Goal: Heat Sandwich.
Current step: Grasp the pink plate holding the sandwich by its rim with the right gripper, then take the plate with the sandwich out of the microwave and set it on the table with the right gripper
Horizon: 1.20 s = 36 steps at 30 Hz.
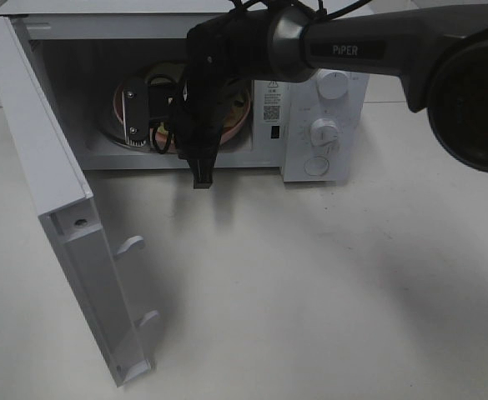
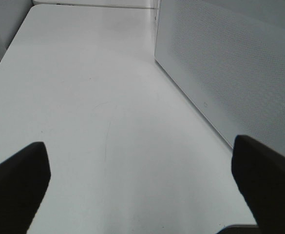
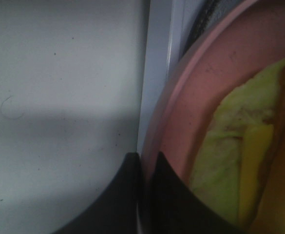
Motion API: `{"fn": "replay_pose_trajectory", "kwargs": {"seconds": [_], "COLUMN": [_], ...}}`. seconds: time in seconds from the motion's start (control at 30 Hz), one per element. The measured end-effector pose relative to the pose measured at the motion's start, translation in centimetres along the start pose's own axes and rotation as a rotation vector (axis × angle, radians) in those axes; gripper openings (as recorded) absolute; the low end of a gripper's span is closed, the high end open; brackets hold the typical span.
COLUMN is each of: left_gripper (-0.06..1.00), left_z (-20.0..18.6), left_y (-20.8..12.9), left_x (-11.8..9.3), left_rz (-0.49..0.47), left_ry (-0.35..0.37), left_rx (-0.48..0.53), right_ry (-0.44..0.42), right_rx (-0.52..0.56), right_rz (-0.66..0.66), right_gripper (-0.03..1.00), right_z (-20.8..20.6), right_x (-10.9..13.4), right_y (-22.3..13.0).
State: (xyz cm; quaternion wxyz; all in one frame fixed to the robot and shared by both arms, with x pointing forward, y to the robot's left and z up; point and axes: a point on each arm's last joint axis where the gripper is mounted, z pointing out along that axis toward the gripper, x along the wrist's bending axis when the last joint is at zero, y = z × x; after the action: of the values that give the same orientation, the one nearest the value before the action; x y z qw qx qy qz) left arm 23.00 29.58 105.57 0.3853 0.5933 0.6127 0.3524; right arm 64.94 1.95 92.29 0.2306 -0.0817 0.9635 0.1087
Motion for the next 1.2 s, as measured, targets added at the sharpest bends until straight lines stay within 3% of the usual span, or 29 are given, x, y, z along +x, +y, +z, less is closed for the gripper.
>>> {"fn": "replay_pose_trajectory", "kwargs": {"seconds": [0.8,1.2], "left_gripper": [0.95,0.95], "left_z": [0.0,0.0], "left_y": [0.0,0.0], "left_x": [0.0,0.0], "left_rz": [0.000,0.000], "left_ry": [0.000,0.000], "left_rx": [0.000,0.000], "right_ry": [0.160,0.177], "right_rx": [-0.070,-0.074], "right_rz": [-0.234,-0.282], "right_gripper": [0.04,0.04], "right_z": [-4.2,-6.8], "right_x": [1.6,2.8], "right_y": [0.0,-0.8]}}
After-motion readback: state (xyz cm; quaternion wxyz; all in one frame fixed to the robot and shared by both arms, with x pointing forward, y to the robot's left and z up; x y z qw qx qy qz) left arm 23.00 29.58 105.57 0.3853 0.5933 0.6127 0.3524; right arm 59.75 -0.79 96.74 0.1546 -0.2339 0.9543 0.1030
